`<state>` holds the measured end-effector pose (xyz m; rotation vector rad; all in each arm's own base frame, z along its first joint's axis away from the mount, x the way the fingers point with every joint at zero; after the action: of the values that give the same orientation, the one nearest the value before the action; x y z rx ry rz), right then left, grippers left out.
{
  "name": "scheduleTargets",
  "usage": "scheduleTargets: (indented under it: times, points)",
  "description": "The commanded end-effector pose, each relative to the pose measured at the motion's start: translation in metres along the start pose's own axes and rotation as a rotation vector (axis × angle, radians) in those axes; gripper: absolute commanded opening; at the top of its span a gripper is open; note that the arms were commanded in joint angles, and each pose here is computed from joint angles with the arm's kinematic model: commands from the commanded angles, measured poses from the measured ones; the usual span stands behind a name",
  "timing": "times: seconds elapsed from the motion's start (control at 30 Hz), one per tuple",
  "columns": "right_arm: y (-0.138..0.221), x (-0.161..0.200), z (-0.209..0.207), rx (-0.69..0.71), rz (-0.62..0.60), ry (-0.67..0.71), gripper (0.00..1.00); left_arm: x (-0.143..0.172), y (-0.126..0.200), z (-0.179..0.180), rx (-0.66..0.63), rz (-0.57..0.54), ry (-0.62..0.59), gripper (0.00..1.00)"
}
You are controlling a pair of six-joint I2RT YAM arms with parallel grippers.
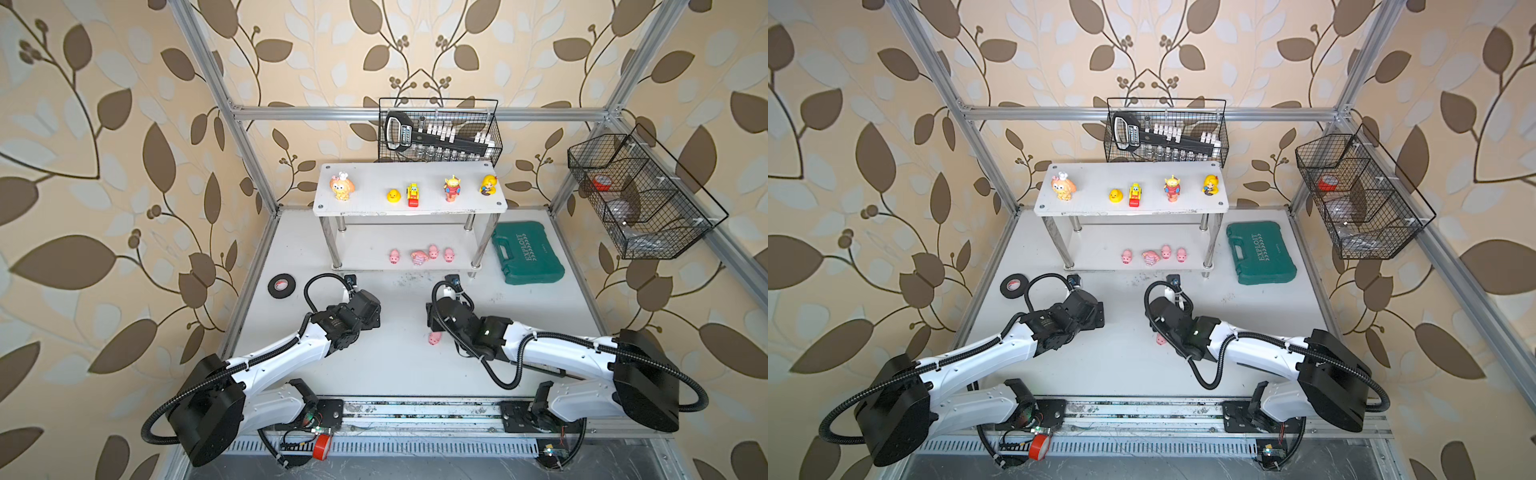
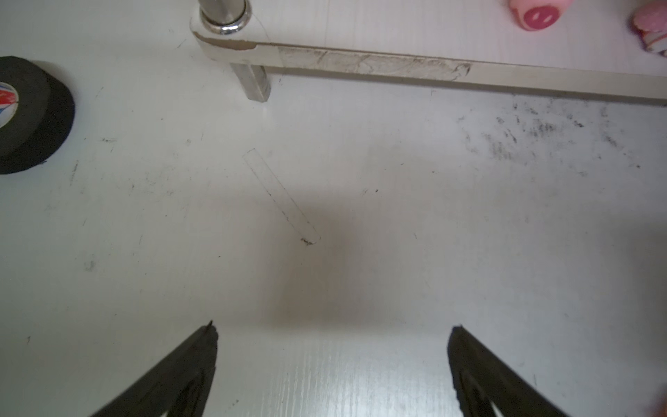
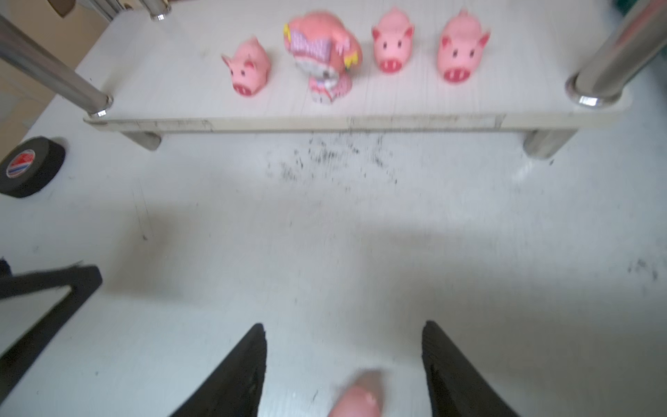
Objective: Organize plastic toys on shelves
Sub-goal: Pick up the plastic toy at the center of the board.
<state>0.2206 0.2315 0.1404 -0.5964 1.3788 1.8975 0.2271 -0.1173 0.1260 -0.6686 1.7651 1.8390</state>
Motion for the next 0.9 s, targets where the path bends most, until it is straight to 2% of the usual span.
scheduleTargets:
  times: [0.0,0.2,0.37,0.53,0.87]
  points:
    - [0.008,0.026,-0.017,0.078,-0.007,-0.126,0.67,-0.013,0.019,0.017,-0.085,-0.034,0.074,0.99]
    - [0.013,0.061,-0.018,0.120,0.046,-0.148,0.69,-0.010,0.042,0.054,-0.246,-0.109,0.154,0.99]
    - [0.004,0.075,-0.012,0.139,0.074,-0.149,0.69,0.010,0.031,0.055,-0.187,-0.123,0.184,0.99]
    - [-0.006,0.085,-0.009,0.161,0.081,-0.124,0.69,0.008,0.032,0.050,-0.132,-0.137,0.175,0.99]
    - [-0.024,0.095,-0.006,0.195,0.112,-0.096,0.61,0.008,0.029,0.047,-0.146,-0.107,0.155,0.99]
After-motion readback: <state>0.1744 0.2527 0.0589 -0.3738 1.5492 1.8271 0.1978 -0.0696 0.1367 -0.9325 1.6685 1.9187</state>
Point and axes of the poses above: each gripper's point midway between its finger pads, its own y axis back along the fingers, its own z axis along the line the jaws close on, x = y × z, the point moved 5 cm from there along y, back along the fingers, and after that the axes turned 9 degrees about -y, right-handed, at the moved point
